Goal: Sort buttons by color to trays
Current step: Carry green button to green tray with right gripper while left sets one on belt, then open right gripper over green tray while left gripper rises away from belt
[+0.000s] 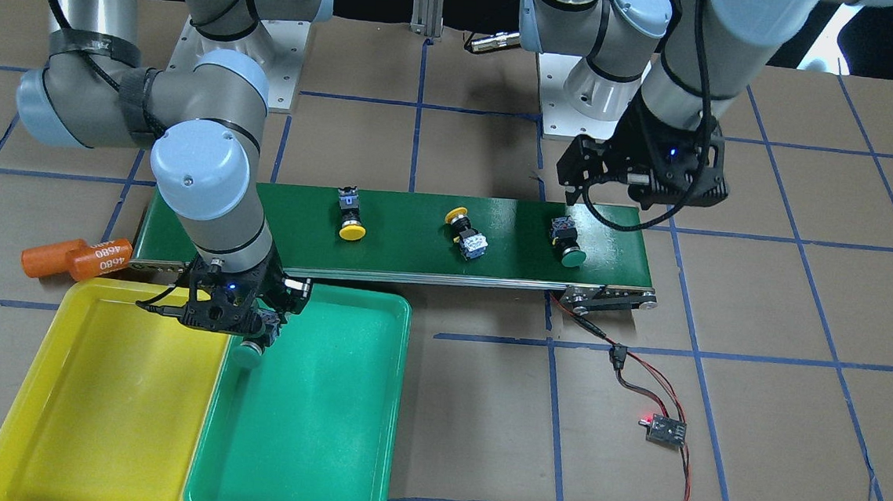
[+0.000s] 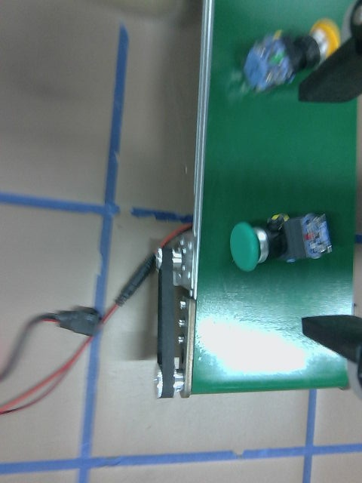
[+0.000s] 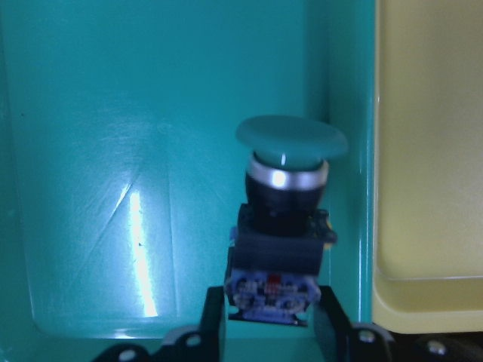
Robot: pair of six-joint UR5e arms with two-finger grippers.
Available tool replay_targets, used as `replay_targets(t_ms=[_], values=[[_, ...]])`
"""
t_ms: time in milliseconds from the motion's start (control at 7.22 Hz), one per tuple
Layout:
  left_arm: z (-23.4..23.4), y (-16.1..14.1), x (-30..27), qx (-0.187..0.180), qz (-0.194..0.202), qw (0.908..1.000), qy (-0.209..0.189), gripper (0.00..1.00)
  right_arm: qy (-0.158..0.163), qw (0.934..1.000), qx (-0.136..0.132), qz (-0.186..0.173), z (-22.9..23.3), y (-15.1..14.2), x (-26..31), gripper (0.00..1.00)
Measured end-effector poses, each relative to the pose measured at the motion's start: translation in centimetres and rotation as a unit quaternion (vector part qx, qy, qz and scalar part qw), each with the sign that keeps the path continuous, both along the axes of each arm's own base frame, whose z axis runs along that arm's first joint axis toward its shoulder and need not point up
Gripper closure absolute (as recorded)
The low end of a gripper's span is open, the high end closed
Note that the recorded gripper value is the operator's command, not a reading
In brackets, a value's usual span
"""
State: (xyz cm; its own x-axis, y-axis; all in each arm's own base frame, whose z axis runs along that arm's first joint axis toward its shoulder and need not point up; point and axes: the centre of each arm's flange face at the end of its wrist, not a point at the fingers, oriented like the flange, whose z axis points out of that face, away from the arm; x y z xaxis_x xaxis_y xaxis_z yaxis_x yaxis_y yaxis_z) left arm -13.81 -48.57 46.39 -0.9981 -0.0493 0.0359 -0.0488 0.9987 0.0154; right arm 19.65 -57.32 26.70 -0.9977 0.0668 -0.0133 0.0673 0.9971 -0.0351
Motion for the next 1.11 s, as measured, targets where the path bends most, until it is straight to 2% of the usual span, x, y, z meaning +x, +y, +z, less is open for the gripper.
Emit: replay_targets(t_ms=[277, 416, 693, 831, 970, 1108], values=[[3.9, 0.0, 0.7, -0.030, -0.001, 0.9996, -0.002, 0.00, 0.002, 1.0000, -0.001, -0.003, 0.2, 0.0, -0.2, 0.00], [5.1, 0.3, 1.1, -0.036, -0.006, 0.9993, -0.003, 0.00, 0.003, 0.9999, 0.007, -0.007, 1.1, 0.8, -0.4, 0.00], [5.3, 1.2, 1.1, -0.039, -0.060, 0.9975, -0.003, 0.00, 0.003, 0.9985, 0.053, -0.008, 5.1, 5.1, -0.5, 0.00], [5.4, 1.3, 1.2, -0.050, -0.074, 0.9960, -0.005, 0.00, 0.004, 0.9972, 0.075, -0.006, 5.8, 7.4, -0.5, 0.00], [5.9, 1.2, 1.3, -0.072, -0.077, 0.9944, -0.009, 0.00, 0.004, 0.9950, 0.099, -0.003, 5.0, 9.5, -0.4, 0.00], [6.4, 1.6, 1.5, -0.073, -0.060, 0.9955, -0.010, 0.00, 0.001, 0.9926, 0.121, 0.002, 3.5, 11.3, -0.2, 0.00]])
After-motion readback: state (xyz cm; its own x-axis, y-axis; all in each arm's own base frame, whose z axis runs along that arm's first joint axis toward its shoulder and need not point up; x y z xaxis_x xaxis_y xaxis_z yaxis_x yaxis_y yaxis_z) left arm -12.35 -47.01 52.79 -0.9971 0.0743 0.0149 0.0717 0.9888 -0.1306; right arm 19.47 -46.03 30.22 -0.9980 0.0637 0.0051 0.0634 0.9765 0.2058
